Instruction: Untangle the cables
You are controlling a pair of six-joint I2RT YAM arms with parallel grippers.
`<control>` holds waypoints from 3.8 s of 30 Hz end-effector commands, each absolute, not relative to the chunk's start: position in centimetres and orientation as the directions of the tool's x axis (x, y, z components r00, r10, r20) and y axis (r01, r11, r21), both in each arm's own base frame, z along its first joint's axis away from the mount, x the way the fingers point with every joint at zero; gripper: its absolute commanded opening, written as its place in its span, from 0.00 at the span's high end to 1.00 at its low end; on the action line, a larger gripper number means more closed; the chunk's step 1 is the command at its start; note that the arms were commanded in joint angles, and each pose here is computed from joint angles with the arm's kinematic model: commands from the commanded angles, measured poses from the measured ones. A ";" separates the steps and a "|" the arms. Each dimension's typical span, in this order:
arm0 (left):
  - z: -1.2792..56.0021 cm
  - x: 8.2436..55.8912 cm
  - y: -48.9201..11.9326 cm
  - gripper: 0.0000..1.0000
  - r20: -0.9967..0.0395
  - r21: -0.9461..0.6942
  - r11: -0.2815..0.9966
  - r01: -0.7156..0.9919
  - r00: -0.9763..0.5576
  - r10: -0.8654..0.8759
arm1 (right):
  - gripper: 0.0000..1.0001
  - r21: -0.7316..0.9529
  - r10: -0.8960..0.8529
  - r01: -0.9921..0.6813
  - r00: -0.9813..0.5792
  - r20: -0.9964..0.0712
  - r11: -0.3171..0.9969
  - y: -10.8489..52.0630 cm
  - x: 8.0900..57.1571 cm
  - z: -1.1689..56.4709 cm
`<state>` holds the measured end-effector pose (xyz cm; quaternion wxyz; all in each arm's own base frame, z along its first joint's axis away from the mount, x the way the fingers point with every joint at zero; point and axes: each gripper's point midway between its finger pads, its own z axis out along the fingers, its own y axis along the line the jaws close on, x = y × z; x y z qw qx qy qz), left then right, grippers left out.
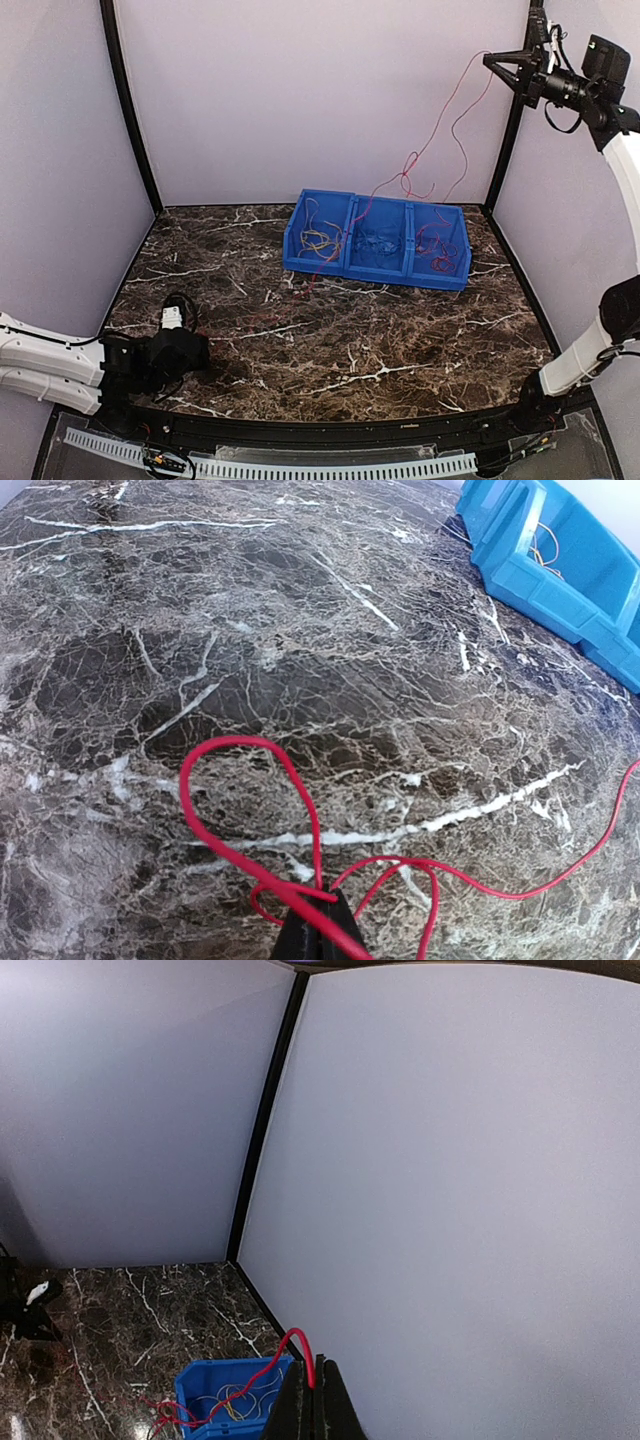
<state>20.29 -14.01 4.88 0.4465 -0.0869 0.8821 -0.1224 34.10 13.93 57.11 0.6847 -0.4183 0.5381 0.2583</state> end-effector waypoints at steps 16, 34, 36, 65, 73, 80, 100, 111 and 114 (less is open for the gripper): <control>15.6 21.2 -22.8 0.43 -0.938 -0.223 0.839 0.496 -0.344 -0.046 | 1.00 -0.133 -0.104 -0.975 0.116 -0.988 0.177 21.6 25.0 46.9; 22.0 25.0 -44.6 0.38 -0.990 0.126 0.448 0.885 0.080 0.119 | 1.00 -0.123 -0.095 -0.987 0.114 -0.989 0.099 22.7 23.4 46.7; 22.0 25.0 -46.4 0.38 -0.987 0.142 0.390 0.910 0.102 0.121 | 1.00 -0.120 -0.096 -0.988 0.111 -0.989 0.099 22.7 23.3 46.5; 19.6 21.4 -54.9 0.43 -0.994 0.005 -0.017 1.000 0.007 0.113 | 1.00 -0.121 -0.102 -0.986 0.110 -0.989 0.111 22.6 23.3 46.2; 17.7 21.4 -55.8 0.57 -0.992 -0.038 -0.031 0.999 -0.033 0.122 | 1.00 -0.127 -0.106 -0.984 0.114 -0.988 0.125 22.7 23.8 46.1; 15.2 21.7 -54.0 1.00 -0.977 -0.115 0.056 0.992 -0.123 0.171 | 1.00 -0.157 -0.108 -0.972 0.139 -0.984 0.176 22.1 24.6 47.4; 10.6 19.6 -35.1 0.54 -0.841 -0.164 0.552 0.818 -0.408 0.355 | 1.00 -0.203 -0.165 -0.958 0.171 -0.971 0.205 22.3 27.0 46.6; 21.8 22.0 -35.9 0.34 -0.959 -0.116 0.589 0.800 -0.244 0.142 | 1.00 -0.195 -0.209 -0.971 0.165 -0.964 0.135 24.1 25.0 44.2; 23.9 22.6 -38.0 0.34 -0.978 -0.132 0.553 0.822 -0.198 0.060 | 1.00 -0.189 -0.210 -0.974 0.160 -0.965 0.125 24.3 24.6 43.9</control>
